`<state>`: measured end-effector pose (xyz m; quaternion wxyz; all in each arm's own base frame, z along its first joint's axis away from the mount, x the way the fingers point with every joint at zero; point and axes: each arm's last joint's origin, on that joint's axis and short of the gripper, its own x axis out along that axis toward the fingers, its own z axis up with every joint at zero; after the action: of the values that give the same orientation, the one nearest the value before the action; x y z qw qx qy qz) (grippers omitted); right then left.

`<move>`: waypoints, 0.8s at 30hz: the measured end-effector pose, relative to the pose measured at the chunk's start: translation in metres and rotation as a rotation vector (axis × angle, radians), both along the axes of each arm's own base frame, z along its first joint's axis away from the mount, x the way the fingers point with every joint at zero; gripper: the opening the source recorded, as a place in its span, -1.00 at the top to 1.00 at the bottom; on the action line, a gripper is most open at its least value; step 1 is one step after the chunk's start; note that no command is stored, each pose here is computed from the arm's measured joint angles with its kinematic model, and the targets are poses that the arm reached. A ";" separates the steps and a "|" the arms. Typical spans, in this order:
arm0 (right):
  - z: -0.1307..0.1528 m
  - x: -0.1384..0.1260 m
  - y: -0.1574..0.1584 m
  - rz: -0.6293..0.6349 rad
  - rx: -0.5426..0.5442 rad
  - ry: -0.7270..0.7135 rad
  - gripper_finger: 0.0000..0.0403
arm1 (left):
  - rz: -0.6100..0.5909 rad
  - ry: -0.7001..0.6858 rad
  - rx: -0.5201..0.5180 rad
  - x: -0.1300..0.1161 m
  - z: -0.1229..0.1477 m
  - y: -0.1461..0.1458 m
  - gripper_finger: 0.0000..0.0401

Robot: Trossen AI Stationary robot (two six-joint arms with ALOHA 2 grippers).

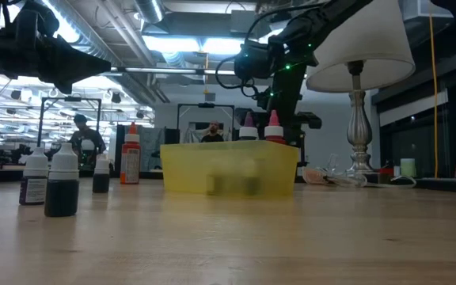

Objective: Pick & Place food coloring
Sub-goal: Put the large yellow food coloring bottle into the yellow bin

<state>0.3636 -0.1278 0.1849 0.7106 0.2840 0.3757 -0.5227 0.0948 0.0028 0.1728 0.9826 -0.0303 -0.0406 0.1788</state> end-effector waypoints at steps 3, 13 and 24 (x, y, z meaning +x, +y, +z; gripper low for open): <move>0.000 0.000 0.000 0.000 -0.002 -0.005 0.28 | 0.000 0.000 0.000 0.000 0.000 0.000 0.94; 0.015 0.009 0.007 0.129 0.000 0.031 0.23 | 0.000 0.000 0.000 0.000 0.000 0.000 0.95; 0.072 0.031 0.034 0.351 -0.067 0.056 0.24 | 0.000 0.000 0.000 0.000 0.000 0.000 0.95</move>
<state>0.3946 -0.0941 0.2570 0.7893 0.1754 0.4215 -0.4106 0.0948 0.0028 0.1728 0.9826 -0.0303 -0.0407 0.1789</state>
